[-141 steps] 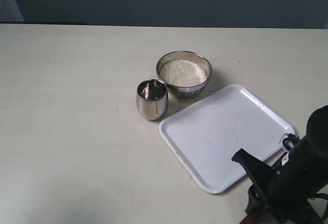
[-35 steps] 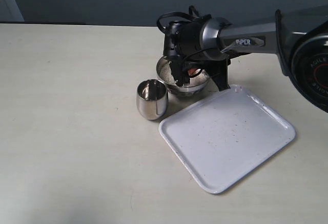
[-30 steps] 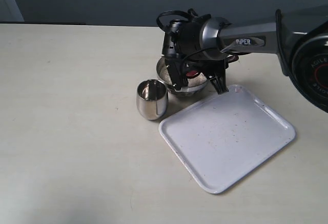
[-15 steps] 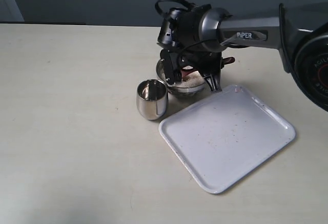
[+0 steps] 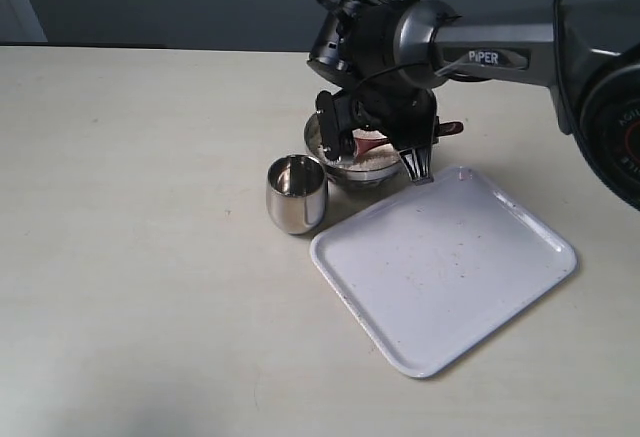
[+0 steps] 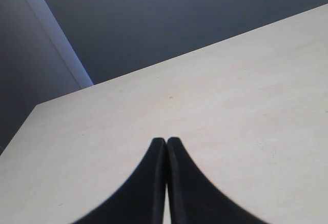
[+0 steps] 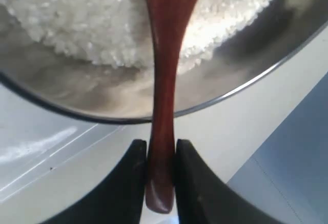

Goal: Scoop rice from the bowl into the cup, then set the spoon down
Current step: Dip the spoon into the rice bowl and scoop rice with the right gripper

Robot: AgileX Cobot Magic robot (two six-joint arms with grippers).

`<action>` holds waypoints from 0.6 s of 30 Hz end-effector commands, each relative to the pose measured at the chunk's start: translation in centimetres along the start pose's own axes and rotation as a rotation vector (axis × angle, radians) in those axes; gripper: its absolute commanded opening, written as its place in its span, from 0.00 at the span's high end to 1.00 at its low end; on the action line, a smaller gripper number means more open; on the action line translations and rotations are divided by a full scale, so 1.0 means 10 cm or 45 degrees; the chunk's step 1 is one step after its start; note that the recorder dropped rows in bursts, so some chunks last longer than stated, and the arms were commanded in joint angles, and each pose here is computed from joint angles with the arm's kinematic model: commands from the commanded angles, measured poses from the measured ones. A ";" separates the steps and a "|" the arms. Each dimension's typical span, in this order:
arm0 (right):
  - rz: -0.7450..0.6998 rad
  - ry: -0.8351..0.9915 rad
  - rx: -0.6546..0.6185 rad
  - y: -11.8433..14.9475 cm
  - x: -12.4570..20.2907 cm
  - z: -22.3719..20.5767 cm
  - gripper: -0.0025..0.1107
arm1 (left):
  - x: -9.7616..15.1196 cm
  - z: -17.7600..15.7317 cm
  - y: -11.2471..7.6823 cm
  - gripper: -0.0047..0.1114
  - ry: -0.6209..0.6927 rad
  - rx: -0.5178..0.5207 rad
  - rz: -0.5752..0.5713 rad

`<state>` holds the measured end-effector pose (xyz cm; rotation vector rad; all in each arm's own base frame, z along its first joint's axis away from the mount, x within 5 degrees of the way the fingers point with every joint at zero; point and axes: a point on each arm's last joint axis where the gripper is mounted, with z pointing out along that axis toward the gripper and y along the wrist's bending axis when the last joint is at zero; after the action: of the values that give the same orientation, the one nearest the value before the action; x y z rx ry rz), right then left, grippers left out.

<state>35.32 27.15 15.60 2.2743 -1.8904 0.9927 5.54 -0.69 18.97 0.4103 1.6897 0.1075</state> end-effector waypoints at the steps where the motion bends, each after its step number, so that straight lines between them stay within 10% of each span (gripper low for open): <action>1: 0.052 0.036 -0.073 -0.03 0.15 0.03 0.99 | -0.02 -0.01 0.00 0.96 -0.022 0.006 -0.011; 18: 0.223 -0.074 -0.163 -0.18 0.30 0.06 0.99 | -0.02 -0.01 0.00 0.96 -0.022 0.006 -0.011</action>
<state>37.07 25.23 16.60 2.1369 -2.1099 0.8201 5.54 -0.69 18.97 0.4103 1.6897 0.1075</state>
